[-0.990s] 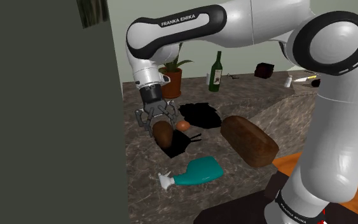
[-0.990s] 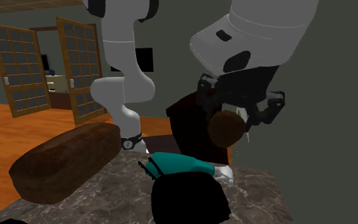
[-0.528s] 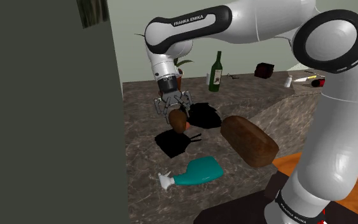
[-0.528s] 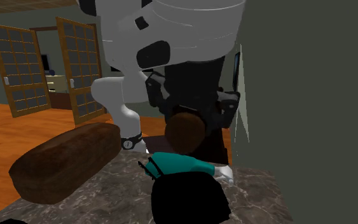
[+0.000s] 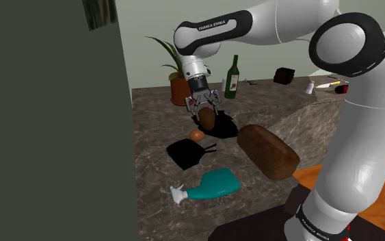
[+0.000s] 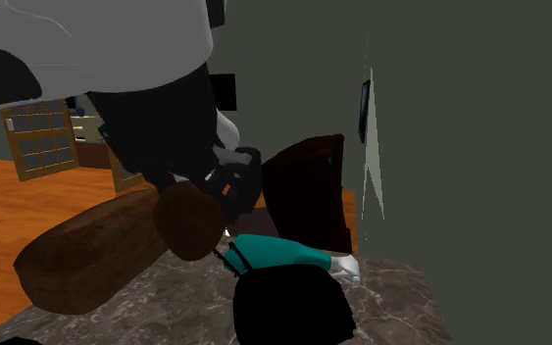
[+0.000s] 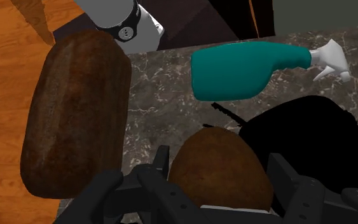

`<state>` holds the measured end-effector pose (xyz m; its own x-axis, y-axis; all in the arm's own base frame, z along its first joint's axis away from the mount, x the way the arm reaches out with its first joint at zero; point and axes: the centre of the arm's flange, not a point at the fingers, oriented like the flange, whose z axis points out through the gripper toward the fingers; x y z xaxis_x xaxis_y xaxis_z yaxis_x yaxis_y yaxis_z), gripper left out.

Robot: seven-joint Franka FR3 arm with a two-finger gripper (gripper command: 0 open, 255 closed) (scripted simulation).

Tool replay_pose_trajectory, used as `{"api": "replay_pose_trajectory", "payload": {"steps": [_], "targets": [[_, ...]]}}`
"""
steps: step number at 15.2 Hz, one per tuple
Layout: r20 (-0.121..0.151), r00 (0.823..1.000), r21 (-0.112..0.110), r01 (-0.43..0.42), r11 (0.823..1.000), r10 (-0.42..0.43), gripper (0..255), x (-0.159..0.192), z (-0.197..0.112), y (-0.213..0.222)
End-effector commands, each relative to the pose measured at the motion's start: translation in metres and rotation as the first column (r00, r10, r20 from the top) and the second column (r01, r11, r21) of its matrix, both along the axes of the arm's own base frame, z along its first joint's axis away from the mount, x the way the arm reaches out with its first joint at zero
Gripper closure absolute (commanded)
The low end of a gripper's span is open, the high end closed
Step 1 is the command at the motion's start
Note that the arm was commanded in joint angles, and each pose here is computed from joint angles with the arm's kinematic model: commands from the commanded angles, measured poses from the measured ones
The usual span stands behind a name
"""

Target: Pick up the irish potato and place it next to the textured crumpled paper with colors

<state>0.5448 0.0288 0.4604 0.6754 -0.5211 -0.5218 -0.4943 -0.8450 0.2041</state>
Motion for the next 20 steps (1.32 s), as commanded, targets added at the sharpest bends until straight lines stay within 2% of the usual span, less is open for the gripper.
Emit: {"api": "replay_pose_trajectory", "payload": {"steps": [1,20], "targets": [[0.000,1.000,0.001,-0.001,1.000,0.001,255,0.002,-0.008,-0.012],[0.000,1.000,0.001,-0.001,1.000,0.001,255,0.002,-0.108,-0.012]]}}
